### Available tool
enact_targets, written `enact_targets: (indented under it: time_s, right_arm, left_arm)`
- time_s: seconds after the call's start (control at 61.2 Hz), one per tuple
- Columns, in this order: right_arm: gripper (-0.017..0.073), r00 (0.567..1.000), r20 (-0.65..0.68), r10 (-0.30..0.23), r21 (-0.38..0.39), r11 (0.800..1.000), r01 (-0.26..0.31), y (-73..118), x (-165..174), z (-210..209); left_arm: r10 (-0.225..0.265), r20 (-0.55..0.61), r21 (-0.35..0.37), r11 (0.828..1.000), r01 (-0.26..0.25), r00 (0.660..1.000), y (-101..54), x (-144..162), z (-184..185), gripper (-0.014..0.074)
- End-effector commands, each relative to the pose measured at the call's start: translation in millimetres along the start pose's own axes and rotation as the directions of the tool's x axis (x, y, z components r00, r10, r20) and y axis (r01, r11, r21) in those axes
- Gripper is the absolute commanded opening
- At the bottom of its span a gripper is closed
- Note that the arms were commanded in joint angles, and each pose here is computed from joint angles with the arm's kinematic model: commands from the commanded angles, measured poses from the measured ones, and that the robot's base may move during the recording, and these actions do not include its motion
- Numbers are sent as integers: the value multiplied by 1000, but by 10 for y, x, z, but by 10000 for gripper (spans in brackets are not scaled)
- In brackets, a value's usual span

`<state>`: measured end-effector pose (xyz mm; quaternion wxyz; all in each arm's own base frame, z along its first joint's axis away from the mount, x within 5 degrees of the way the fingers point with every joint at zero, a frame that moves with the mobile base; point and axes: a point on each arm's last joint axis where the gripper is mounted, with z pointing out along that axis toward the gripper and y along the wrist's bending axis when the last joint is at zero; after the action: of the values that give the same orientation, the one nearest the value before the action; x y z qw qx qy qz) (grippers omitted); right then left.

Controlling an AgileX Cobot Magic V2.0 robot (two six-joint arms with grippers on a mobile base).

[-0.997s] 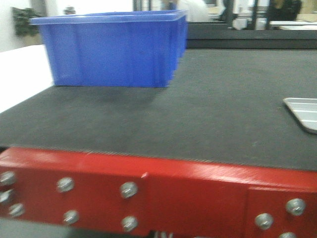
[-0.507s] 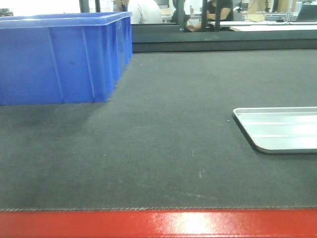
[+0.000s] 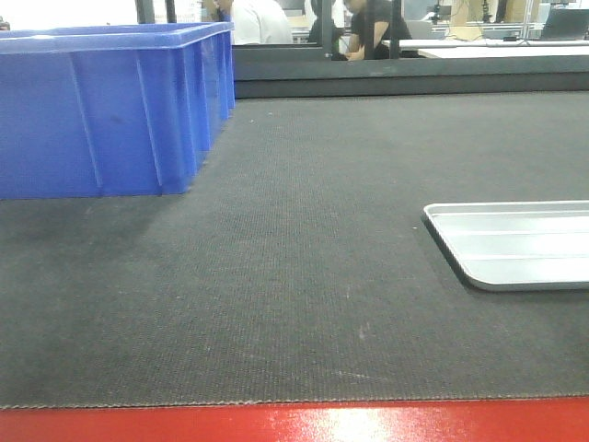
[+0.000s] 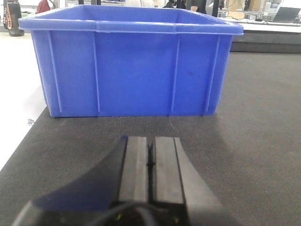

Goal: Grab orange capacitor from left shelf to right conveyor
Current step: 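Stop at the conveyor facing the metal tray, capacitor still held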

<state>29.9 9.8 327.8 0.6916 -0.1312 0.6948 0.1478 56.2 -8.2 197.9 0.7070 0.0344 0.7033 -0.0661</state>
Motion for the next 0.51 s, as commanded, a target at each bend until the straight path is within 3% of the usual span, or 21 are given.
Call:
enact_targets:
  time_s: [0.0, 0.49]
  right_arm:
    - [79, 994, 105, -18, 2, 1000, 18, 5, -165, -12]
    - [79, 993, 119, -17, 0, 1000, 18, 7, -180, -5]
  left_arm:
    - [-6, 105, 4, 1000, 5, 994, -2, -103, -14, -127]
    - [-6, 105, 4, 1000, 5, 994, -2, -103, -14, -127]
